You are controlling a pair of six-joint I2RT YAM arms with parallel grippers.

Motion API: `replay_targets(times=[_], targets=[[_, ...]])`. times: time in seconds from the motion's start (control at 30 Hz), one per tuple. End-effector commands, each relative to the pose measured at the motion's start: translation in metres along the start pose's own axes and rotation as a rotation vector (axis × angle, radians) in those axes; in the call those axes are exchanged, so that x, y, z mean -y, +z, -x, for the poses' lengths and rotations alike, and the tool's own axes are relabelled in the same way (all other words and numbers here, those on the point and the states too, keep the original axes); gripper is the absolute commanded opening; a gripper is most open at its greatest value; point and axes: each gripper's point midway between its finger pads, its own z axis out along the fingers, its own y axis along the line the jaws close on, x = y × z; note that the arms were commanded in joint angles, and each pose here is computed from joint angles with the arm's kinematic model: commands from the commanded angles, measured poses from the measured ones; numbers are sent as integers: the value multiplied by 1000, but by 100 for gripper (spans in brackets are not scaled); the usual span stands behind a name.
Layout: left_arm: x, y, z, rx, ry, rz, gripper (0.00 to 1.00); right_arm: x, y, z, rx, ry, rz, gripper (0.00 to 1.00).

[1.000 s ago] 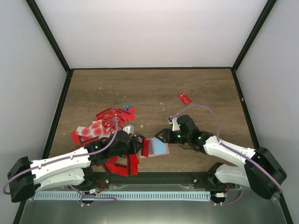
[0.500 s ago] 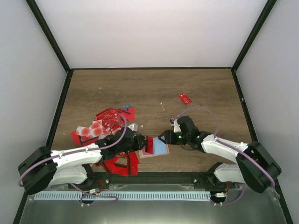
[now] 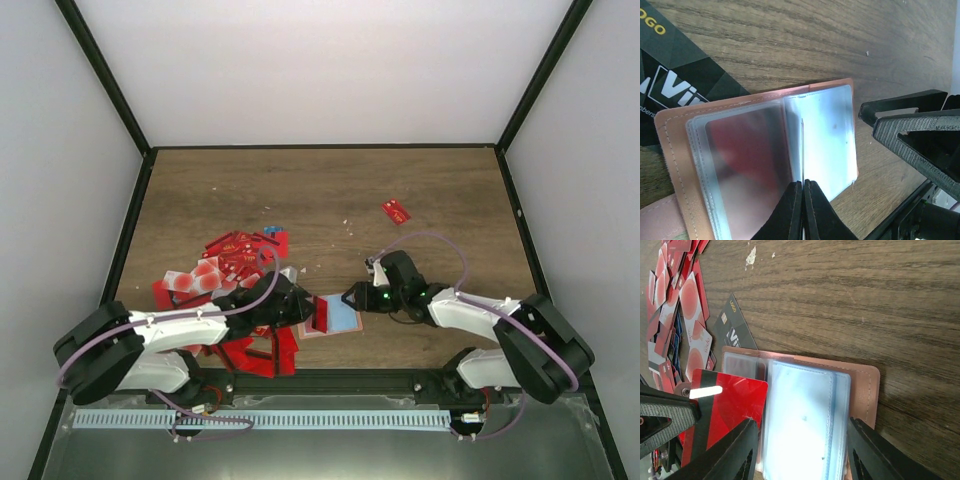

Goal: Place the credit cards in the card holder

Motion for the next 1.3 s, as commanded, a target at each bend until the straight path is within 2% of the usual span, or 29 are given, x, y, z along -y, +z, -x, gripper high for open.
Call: replay_targets(times=[0.0,0.33,1.27], targets=[[3,5,0,-13,-5,-22,4,2,2,0,3,-12,14,51],[1,13,-5,-44,-5,-10,4,6,6,-8,-23,4,23,50],[-3,31,3,-31,17,26,4,11,-2,-20,-52,11,1,49]])
